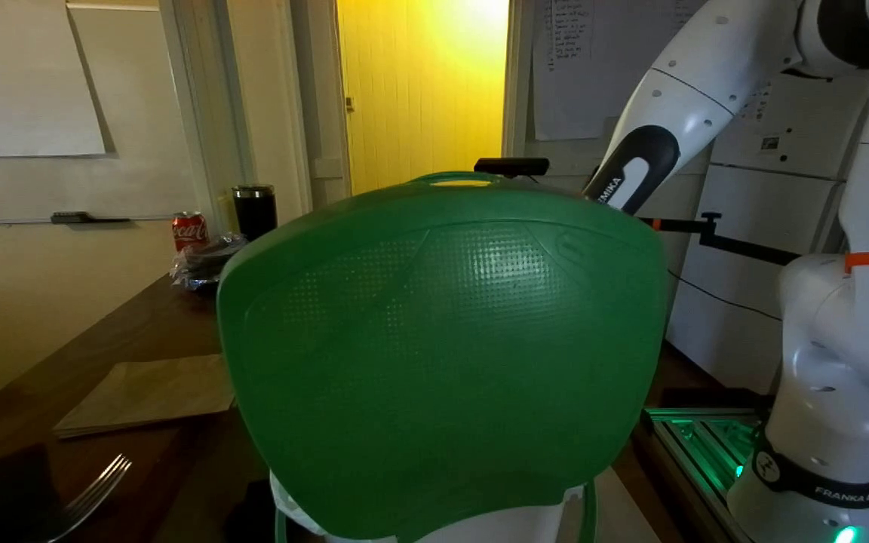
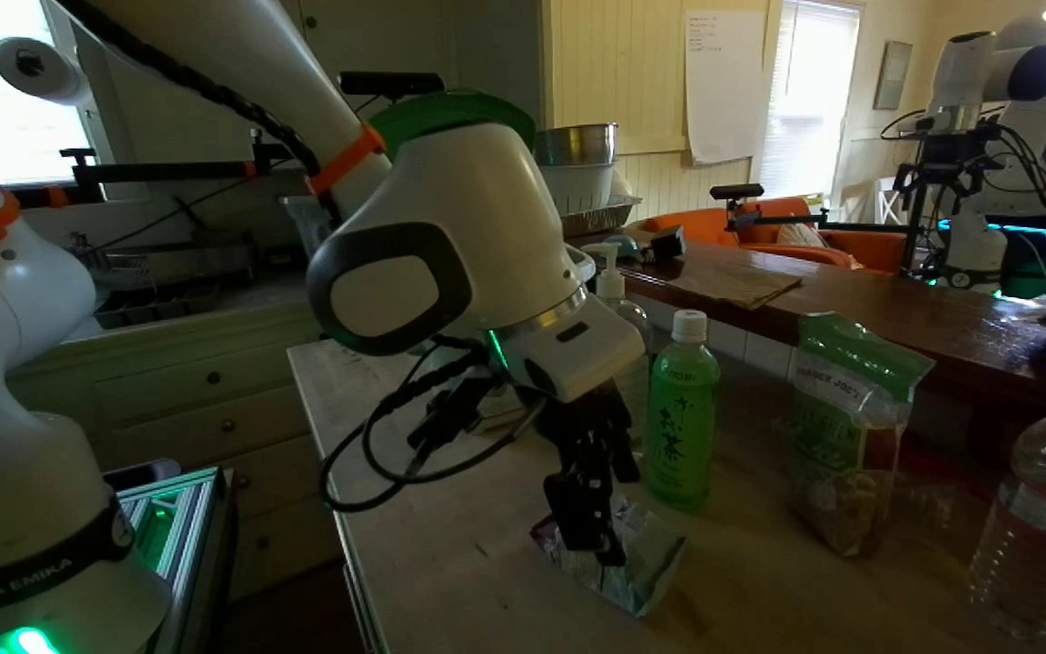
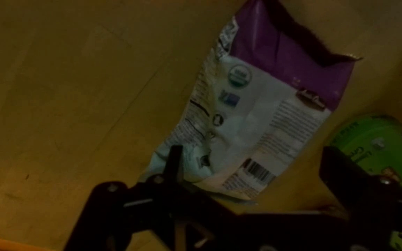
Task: Put the packet in the bin
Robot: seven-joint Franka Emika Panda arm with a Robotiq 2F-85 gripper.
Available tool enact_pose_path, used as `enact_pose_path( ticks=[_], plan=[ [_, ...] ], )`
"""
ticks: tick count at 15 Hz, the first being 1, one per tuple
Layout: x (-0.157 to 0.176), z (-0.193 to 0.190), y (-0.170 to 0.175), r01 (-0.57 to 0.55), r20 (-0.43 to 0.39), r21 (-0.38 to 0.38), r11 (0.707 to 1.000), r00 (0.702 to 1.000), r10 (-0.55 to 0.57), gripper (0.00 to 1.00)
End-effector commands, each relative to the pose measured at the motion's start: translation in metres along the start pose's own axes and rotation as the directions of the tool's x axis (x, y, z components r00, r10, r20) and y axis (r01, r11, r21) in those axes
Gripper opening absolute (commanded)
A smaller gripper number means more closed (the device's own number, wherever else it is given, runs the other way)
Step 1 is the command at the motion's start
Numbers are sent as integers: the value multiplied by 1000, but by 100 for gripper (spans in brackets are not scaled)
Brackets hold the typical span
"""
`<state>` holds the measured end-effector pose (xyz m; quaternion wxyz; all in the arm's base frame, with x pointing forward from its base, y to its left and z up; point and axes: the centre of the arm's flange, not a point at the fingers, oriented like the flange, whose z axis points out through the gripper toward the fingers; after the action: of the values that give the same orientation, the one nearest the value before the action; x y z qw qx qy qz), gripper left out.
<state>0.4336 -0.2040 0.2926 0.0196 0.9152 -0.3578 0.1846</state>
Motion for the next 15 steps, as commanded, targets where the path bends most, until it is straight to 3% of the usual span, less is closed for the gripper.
enact_pose_path(
  ticks=[1,2,4,8,13,15],
  plan=[
    [-4,18,-11,-26,18,38,999,1000,25,100],
    [-6,19,-13,-31,26,43,999,999,30,77],
    [-8,20,-16,-38,35,53,998,999,37,68],
    [-4,13,-14,-14,58,63,998,998,11,36],
    [0,-2,-1,60,80,41,997,995,-64,3],
    [4,-18,5,93,95,34,995,991,-95,5]
  ],
)
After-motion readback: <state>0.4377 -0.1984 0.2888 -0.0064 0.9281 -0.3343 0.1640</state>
